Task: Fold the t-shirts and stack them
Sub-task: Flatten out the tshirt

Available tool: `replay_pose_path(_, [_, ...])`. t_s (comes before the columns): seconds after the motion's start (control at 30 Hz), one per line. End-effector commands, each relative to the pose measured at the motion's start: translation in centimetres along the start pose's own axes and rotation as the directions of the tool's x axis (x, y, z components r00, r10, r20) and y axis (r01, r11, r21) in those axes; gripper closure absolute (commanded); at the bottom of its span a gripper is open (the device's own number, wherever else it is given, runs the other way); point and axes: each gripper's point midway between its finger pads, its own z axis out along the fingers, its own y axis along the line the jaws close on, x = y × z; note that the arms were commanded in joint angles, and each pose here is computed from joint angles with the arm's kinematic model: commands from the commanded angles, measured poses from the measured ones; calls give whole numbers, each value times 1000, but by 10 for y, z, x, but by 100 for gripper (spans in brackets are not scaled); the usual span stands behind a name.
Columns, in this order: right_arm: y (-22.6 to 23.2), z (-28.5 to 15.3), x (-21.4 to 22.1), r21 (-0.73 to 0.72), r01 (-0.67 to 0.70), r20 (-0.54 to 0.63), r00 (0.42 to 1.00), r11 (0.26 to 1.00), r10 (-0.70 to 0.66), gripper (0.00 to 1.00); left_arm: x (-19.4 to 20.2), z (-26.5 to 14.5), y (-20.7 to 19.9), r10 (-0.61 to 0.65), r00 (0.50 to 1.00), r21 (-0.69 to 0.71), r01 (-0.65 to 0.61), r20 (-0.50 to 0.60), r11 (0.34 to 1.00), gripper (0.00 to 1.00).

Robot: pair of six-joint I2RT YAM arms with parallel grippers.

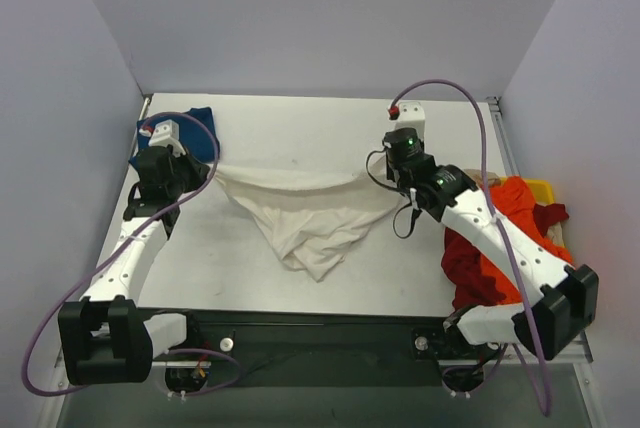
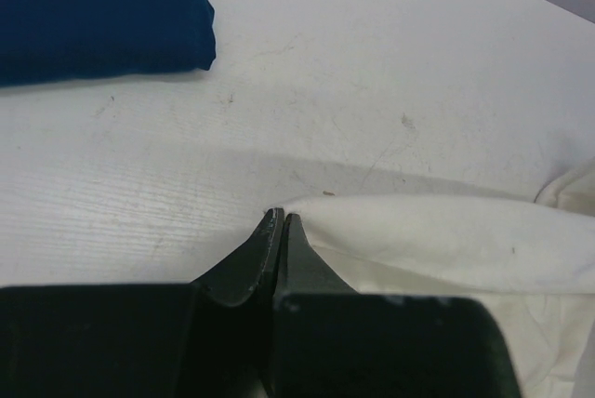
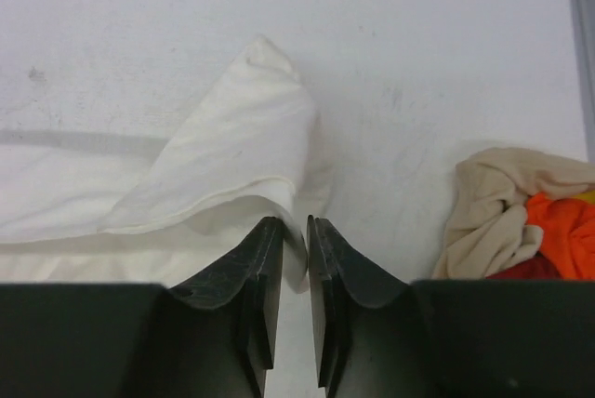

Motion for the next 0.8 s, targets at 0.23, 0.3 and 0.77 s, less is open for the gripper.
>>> replay_pose_path(0.23, [-74,-36,28,281,-32,-15,999,959,37,62,-13,-1,-1,-13,998,48,10,54,999,100])
replay_pose_path(0.3, [-62,-34,27,212,-30,-23,999,977,35,60,-9,0,-6,-21,999,82,18,44,996,100])
replay_pose_path(0.77, [131,33,56,-506,24,-184,974,862,-135,49,1,2,-8,-28,999,104,26,19,994,100])
